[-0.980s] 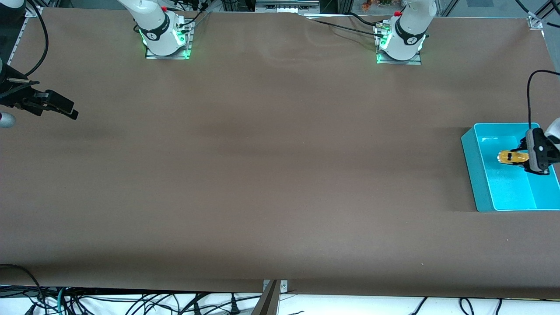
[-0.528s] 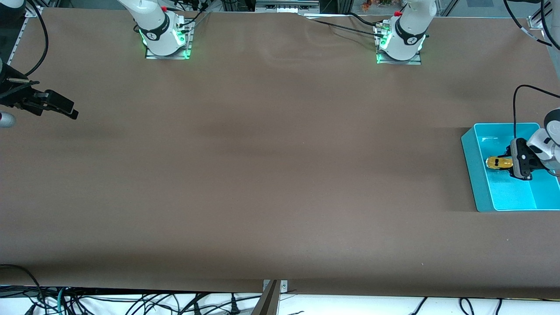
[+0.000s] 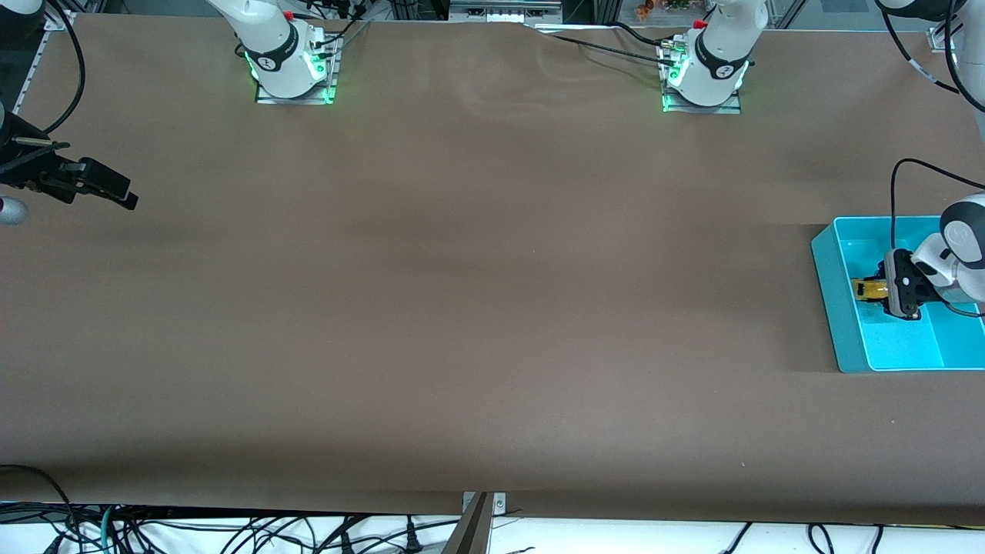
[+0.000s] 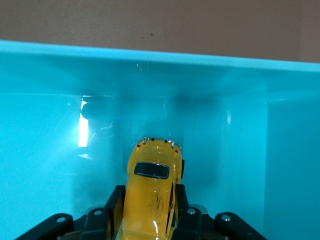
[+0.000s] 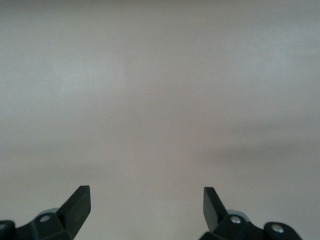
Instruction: Wind and store yellow beetle car
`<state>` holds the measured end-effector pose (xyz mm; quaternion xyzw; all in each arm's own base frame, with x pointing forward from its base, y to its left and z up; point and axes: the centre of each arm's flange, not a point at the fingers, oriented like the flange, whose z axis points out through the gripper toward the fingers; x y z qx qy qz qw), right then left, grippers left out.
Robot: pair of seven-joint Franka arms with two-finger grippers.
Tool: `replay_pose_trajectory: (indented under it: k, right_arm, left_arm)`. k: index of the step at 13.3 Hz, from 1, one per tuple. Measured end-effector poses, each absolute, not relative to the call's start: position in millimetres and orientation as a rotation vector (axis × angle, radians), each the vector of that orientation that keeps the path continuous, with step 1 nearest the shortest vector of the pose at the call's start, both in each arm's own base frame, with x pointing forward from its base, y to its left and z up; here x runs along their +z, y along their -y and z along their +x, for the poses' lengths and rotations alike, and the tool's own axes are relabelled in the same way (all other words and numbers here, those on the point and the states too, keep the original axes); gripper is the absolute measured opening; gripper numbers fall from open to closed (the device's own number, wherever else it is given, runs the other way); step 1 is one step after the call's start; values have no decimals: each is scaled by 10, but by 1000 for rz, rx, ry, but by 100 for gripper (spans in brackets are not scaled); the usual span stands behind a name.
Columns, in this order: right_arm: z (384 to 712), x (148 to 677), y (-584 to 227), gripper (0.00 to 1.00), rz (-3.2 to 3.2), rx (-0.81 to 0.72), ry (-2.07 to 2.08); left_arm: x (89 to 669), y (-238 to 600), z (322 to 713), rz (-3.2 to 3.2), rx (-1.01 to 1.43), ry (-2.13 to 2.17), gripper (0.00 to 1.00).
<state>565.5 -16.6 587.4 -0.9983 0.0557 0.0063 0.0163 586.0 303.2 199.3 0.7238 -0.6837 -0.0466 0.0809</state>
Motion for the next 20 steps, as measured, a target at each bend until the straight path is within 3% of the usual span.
replay_pose_trajectory:
  k: [1, 4, 7, 14, 20]
  right_arm:
    - [5655, 5873, 166, 100, -3104, 20, -173]
    - [5656, 5872, 166, 100, -3104, 21, -173]
    - [5656, 5871, 165, 100, -3104, 22, -173]
    - [5656, 5867, 167, 100, -3104, 24, -174]
    - [5657, 5863, 169, 100, -3104, 26, -174]
  left_arm:
    - [1996, -3033, 5862, 2164, -139, 2044, 46]
    - [2115, -3028, 5901, 2171, -125, 2030, 74]
    - [2678, -2855, 5998, 2216, -142, 1942, 100]
    - [3888, -2042, 6026, 2597, -248, 1396, 100]
    - [4969, -645, 5965, 2932, -248, 759, 100]
